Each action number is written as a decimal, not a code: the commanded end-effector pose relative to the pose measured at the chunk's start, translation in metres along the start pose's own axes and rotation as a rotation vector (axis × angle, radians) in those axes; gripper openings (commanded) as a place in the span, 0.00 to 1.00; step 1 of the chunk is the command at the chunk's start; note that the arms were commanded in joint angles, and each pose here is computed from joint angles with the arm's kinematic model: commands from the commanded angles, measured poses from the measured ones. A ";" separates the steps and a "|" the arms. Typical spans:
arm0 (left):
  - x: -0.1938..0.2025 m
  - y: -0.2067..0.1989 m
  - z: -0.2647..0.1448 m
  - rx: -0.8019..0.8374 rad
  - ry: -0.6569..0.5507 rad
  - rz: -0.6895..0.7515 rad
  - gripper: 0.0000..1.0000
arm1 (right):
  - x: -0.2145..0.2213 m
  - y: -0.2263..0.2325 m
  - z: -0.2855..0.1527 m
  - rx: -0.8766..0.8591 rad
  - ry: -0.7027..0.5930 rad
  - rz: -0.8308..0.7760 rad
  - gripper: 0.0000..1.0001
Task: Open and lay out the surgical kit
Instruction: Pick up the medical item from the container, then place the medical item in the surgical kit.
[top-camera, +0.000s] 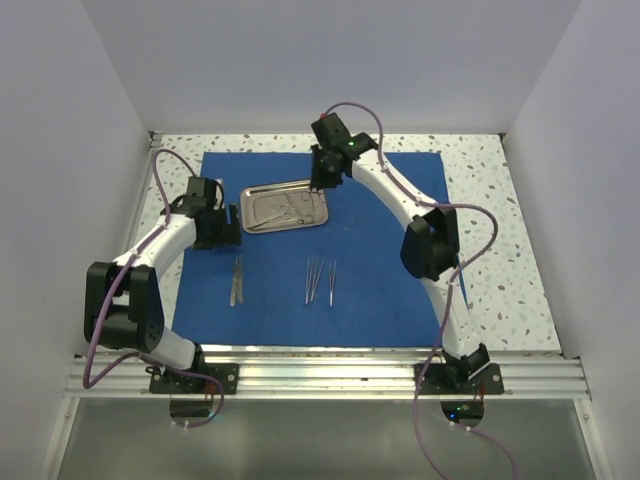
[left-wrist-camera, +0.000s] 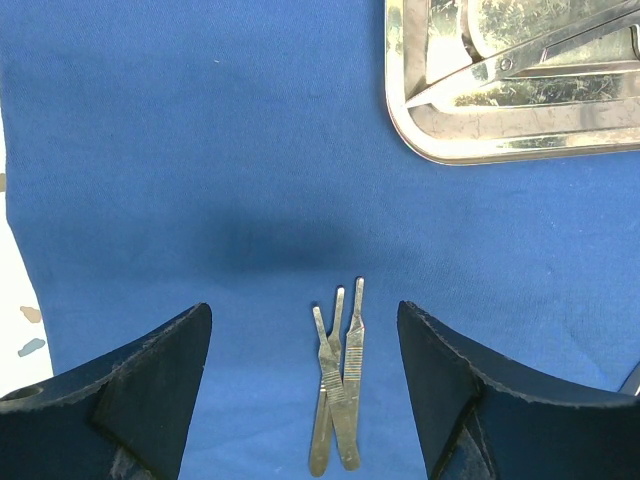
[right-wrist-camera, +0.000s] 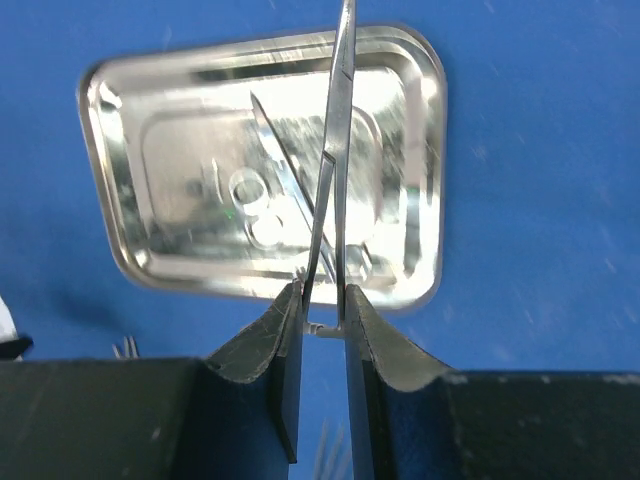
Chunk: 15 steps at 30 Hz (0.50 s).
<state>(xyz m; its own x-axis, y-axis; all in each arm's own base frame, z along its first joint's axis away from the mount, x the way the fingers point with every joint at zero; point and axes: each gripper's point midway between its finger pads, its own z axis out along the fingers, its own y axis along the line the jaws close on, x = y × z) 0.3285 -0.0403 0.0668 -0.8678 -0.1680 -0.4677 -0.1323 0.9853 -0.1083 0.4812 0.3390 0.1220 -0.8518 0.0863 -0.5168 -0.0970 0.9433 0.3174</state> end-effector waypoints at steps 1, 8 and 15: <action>-0.005 0.001 0.001 0.005 -0.022 -0.009 0.79 | -0.007 -0.013 -0.063 0.036 -0.047 -0.064 0.00; -0.006 -0.001 0.004 0.010 -0.014 -0.015 0.82 | 0.084 -0.104 -0.126 0.240 0.030 -0.128 0.00; -0.007 -0.001 0.000 0.011 -0.025 -0.029 1.00 | 0.185 -0.174 -0.152 0.342 0.110 -0.078 0.00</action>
<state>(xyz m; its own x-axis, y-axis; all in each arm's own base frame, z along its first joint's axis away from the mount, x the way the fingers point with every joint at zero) 0.3278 -0.0412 0.0631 -0.8728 -0.1749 -0.4557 -0.1386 0.9840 -0.1122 0.2712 0.1574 0.1061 -0.9116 -0.0360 -0.4096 -0.0448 0.9989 0.0119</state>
